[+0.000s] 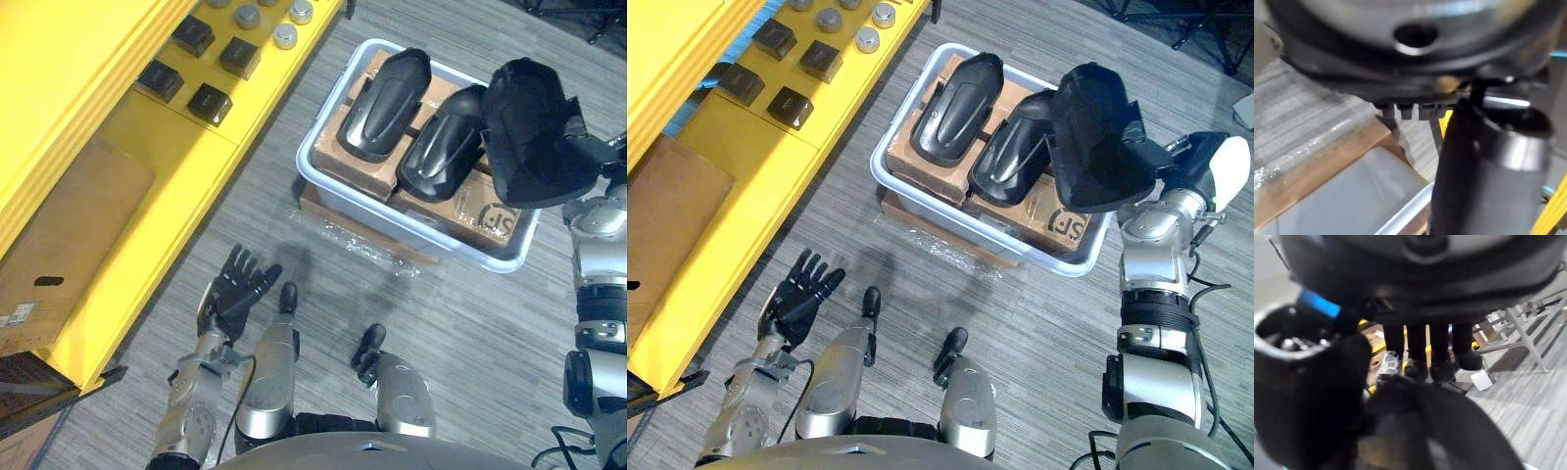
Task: Walk over and take three plastic housings, then place them on the shelf
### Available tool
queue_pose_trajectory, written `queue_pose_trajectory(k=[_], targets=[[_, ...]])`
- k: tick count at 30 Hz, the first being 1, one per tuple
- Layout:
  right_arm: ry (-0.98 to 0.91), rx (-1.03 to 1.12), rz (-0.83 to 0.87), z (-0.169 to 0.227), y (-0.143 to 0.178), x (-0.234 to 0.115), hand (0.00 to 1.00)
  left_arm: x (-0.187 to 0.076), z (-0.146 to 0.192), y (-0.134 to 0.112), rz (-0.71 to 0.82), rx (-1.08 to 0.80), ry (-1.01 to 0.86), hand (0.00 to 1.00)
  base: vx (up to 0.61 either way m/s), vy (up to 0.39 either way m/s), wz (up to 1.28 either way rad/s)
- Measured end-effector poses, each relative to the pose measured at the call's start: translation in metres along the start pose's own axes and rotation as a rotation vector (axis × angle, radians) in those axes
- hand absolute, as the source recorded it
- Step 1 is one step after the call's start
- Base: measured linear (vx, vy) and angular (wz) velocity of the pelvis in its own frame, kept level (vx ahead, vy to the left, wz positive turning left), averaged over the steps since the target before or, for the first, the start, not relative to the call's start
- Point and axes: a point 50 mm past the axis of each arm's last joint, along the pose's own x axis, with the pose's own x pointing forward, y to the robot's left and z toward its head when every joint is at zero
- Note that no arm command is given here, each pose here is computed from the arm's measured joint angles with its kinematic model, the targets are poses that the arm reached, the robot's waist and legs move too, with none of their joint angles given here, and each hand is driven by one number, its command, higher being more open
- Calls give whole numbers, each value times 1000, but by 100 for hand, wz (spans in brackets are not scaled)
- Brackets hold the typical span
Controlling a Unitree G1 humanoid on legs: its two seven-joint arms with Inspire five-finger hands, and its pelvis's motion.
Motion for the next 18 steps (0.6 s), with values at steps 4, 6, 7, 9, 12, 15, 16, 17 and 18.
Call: queue_pose_trajectory(k=[4,6,7,9,12,15,16,17,18], targets=[[-47,-13,9,3,9,-6,0,12,6,-9,-103,-79,40,100,15,5,-9],[-81,-10,-13,6,8,-7,0,18,6,-18,-176,-153,73,100,6,17,-10],[-107,-19,-23,8,7,-7,0,22,6,-25,-220,-183,99,100,3,17,-17],[-170,-48,-30,14,9,-9,0,26,1,-34,-275,-227,150,100,28,32,-24],[-300,-69,-1,25,17,-17,0,31,-2,-49,-376,-321,216,100,49,33,-7],[-435,-63,15,35,22,-30,0,39,-1,-69,-484,-391,254,100,81,9,-17],[-480,-47,31,41,26,-36,0,42,-1,-75,-513,-397,261,100,66,6,-10],[-504,-46,40,43,30,-42,0,44,-1,-79,-526,-393,270,100,90,1,-7],[-522,-25,66,43,36,-50,0,47,-2,-82,-535,-392,276,100,99,-6,-3]])
